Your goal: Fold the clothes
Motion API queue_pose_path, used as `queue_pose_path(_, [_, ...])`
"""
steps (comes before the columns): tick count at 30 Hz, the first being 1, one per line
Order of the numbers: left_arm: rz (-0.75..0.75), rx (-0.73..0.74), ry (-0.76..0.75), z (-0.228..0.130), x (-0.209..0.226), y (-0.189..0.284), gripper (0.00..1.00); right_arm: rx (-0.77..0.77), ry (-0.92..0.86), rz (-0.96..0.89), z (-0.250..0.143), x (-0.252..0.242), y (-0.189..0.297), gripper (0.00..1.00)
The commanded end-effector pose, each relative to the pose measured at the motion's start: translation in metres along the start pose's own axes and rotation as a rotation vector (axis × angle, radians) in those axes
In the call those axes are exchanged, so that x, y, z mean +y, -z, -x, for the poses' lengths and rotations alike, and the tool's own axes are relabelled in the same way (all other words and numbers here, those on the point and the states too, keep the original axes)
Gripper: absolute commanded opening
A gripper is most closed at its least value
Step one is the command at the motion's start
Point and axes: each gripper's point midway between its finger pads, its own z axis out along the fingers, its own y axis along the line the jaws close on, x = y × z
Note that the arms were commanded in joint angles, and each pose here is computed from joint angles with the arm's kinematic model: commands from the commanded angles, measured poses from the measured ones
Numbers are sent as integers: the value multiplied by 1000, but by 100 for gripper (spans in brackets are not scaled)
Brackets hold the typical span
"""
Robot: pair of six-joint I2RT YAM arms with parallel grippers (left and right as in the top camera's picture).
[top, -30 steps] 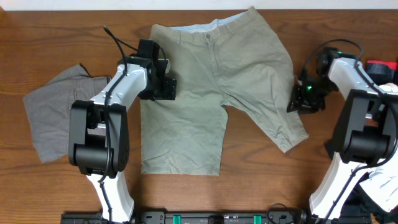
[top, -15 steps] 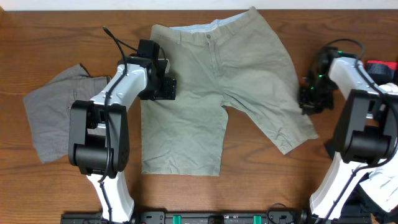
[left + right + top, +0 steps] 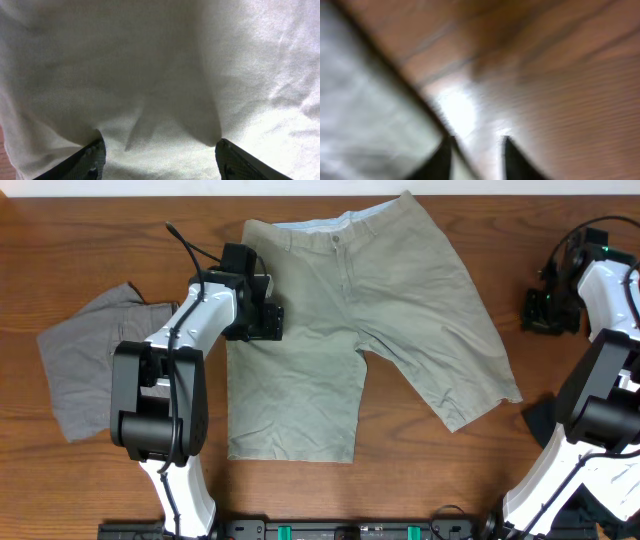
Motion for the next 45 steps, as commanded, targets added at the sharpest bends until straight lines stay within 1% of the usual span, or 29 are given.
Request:
queue_pose_path(1, [-11,22,3,-6,-2,-6,72,63,114,139,-17,32,1,39])
queue_pose_path(4, [-11,19,2,-5,-2,-6,72,104,156,128,-28,44,-3,38])
queue_pose_path(6, [-12,16,1,-4,-2,-6,72,110,179,80,-30,46,-7,39])
queue_pose_path(11, [-12,16,2,-5,-2,-6,72,104,120,-169,-30,19,-21,40])
queue_pose_path(13, [-12,16,2,-5,-2,-6,72,102,100,-228,-33,9,-28,40])
queue_pose_path(16, [-12,15,2,-4,-2,-6,72,110,96,-267,-39,0,-39,39])
queue_pose_path(18, [-12,15,2,-4,-2,-6,72,102,91,-268,-40,-1,-45,32])
queue_pose_path(20, [-12,15,2,-4,-2,-6,72,90,77,-267,-40,-1,-50,20])
queue_pose_path(23, [-12,15,2,-4,-2,-6,72,79,66,-257,-38,0,-52,9])
queue_pose_path(27, [-12,15,2,-4,-2,-6,72,8,49,-328,-21,-17,-49,1])
queue_pose_path(29, [-12,15,1,-4,-2,-6,72,-54,26,-384,-5,-32,-44,1])
queue_pose_path(32, [-12,12,1,-3,-2,-6,72,-167,-24,-383,22,-46,-38,1])
queue_pose_path(34, [-13,7,0,-2,-2,-6,72,-212,-50,-366,33,-53,-36,4])
queue_pose_path(35, [-13,7,0,-2,-2,-6,72,-216,-57,-353,34,-54,-36,12])
queue_pose_path(37, [-13,8,0,-2,-2,-6,72,-202,-63,-315,31,-52,-36,34])
queue_pose_path(38, [-13,7,0,-2,-2,-6,72,-190,-66,-290,28,-50,-36,43])
queue_pose_path(39, [-13,6,-1,-2,-2,-6,72,-185,-69,-278,27,-50,-35,48])
queue_pose_path(40, [-13,0,-1,0,-2,-5,72,-183,-74,-267,26,-49,-34,52])
queue_pose_path(41, [-14,-7,-2,2,-2,-4,72,-186,-92,-257,26,-49,-31,54])
queue_pose_path(43, [-16,-28,-7,9,-4,2,72,-199,-150,-228,27,-49,-21,54])
queue_pose_path(45, [-19,-67,-18,21,-8,13,72,-233,-194,-154,31,-44,-4,54])
